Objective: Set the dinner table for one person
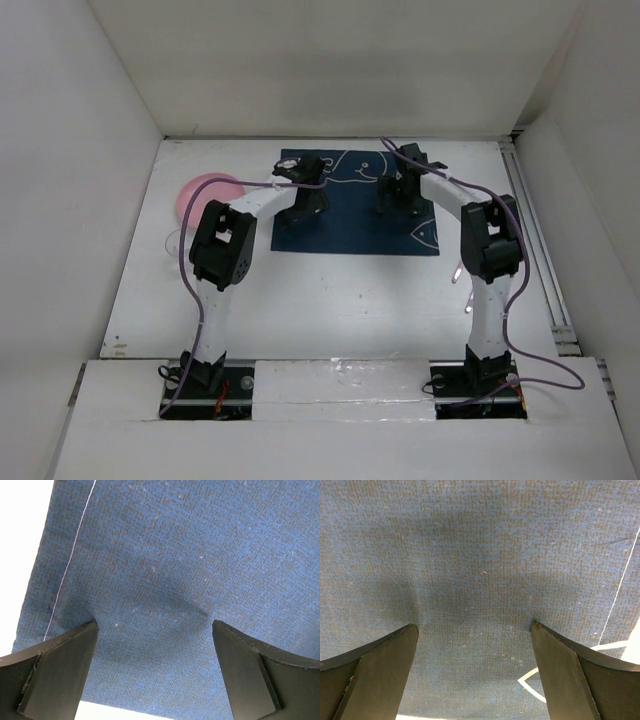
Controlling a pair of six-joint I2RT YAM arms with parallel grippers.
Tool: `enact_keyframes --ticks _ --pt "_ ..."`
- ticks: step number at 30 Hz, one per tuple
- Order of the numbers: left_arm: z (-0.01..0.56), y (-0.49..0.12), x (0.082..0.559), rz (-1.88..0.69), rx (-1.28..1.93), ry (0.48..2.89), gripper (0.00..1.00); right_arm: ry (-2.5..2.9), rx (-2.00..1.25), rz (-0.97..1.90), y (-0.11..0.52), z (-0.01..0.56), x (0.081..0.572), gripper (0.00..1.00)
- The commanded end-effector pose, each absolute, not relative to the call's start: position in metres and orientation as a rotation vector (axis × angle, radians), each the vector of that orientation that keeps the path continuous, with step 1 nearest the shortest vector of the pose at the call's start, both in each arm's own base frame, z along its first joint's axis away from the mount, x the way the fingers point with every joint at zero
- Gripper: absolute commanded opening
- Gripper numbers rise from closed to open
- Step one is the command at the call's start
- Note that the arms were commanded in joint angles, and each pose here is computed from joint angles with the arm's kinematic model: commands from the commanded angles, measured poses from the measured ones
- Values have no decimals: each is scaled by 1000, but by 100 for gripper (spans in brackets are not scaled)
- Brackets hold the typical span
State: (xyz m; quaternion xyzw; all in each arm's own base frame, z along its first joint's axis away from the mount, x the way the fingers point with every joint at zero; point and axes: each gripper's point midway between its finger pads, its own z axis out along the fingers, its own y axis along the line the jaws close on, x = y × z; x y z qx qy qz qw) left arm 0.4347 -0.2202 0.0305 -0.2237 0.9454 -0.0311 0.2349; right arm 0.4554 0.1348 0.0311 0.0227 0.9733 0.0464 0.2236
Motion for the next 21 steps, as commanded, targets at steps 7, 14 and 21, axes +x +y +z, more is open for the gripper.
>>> enact_keyframes --ticks 7,14,21 --pt "-8 -207 437 -53 -646 2677 97 2748 19 50 134 20 465 100" --pt "-8 -210 436 -87 -643 2677 97 2720 18 68 134 31 476 100" --pt "-5 -212 439 -96 -643 2668 97 2737 -13 71 138 25 489 100"
